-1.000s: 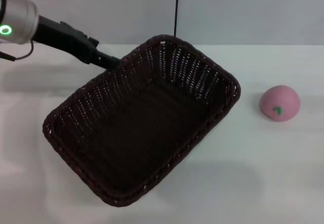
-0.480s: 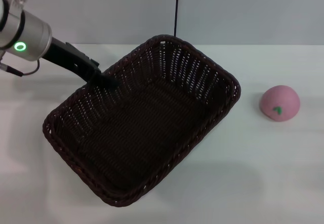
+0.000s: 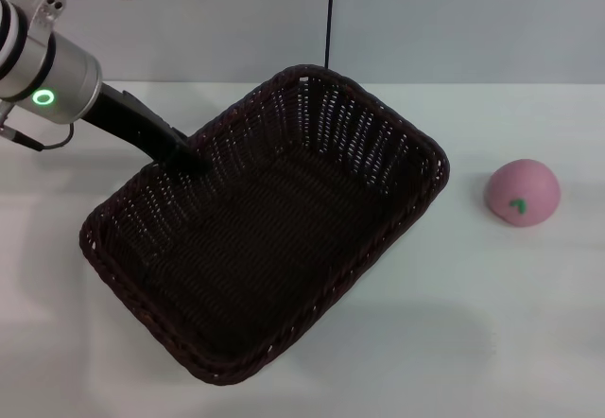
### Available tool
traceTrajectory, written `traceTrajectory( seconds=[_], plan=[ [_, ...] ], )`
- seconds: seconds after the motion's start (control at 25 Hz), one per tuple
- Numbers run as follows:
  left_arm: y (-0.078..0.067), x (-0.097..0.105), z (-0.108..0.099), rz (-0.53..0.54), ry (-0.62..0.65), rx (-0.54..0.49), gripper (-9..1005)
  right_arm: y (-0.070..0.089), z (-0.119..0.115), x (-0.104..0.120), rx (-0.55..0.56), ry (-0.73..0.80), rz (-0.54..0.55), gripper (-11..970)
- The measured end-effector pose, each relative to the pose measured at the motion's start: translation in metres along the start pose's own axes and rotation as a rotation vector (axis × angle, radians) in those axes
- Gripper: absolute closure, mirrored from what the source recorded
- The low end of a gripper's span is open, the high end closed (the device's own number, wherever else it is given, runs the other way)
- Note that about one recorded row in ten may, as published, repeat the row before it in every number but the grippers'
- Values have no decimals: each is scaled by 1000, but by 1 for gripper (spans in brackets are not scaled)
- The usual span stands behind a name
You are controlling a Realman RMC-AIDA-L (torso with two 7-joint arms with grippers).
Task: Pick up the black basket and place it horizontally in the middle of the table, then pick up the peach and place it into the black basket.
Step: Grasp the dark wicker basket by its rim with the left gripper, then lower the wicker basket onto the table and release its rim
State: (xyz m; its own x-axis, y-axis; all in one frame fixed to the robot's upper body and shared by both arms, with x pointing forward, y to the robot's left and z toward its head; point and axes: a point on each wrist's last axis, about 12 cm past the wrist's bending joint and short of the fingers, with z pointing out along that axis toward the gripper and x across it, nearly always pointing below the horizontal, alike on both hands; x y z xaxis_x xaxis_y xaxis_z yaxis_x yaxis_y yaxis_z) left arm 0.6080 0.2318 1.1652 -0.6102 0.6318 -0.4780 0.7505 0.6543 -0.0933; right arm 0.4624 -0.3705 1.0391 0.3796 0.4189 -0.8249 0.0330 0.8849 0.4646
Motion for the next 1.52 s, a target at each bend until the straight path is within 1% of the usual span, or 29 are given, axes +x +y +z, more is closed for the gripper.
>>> traceTrajectory(
  seconds=[0.36, 0.56, 0.64, 0.76, 0.88, 0.92, 1.04, 1.08, 1.12, 1.16, 1.28, 1.32, 1.36, 1.44, 1.52],
  plan=[
    [0, 0, -1, 15, -7, -1, 715, -2, -3, 1, 16, 9, 0, 488],
    [0, 0, -2, 21, -11, -3, 780, -3, -4, 0, 18, 9, -1, 487],
    [-7, -5, -14, 96, -109, 43, 793, -3, -4, 0, 19, 9, -1, 487],
    [-8, -6, -25, 129, -184, 79, 793, -4, -5, 0, 21, 10, 0, 486],
    [-5, -4, -38, 157, -265, 119, 793, -4, -5, 0, 23, 10, 3, 486],
    [-4, -3, -42, 165, -284, 130, 793, -4, -6, 0, 24, 10, 4, 486],
    [-3, -2, -45, 171, -300, 139, 793, -4, -6, 0, 25, 9, 5, 485],
    [-1, -1, -54, 200, -334, 162, 793, -4, -6, 0, 25, 9, 5, 485],
    [-1, -1, -54, 200, -334, 162, 793, -4, -6, 0, 25, 9, 5, 485],
    [-2, -2, -63, 253, -359, 192, 793, -4, -6, 0, 26, 9, 6, 485],
    [-3, -4, -65, 282, -364, 203, 793, -4, -6, 0, 26, 9, 6, 484],
    [-3, -5, -67, 302, -364, 208, 793, -4, -6, 0, 27, 10, 7, 484],
    [-6, -10, -67, 350, -360, 220, 793, -4, -6, 0, 27, 10, 8, 484],
    [-9, -15, -67, 382, -355, 226, 793, -4, -7, 1, 27, 11, 8, 483],
    [-9, -15, -67, 382, -355, 226, 793, -4, -7, 1, 29, 13, 12, 483]
  ],
)
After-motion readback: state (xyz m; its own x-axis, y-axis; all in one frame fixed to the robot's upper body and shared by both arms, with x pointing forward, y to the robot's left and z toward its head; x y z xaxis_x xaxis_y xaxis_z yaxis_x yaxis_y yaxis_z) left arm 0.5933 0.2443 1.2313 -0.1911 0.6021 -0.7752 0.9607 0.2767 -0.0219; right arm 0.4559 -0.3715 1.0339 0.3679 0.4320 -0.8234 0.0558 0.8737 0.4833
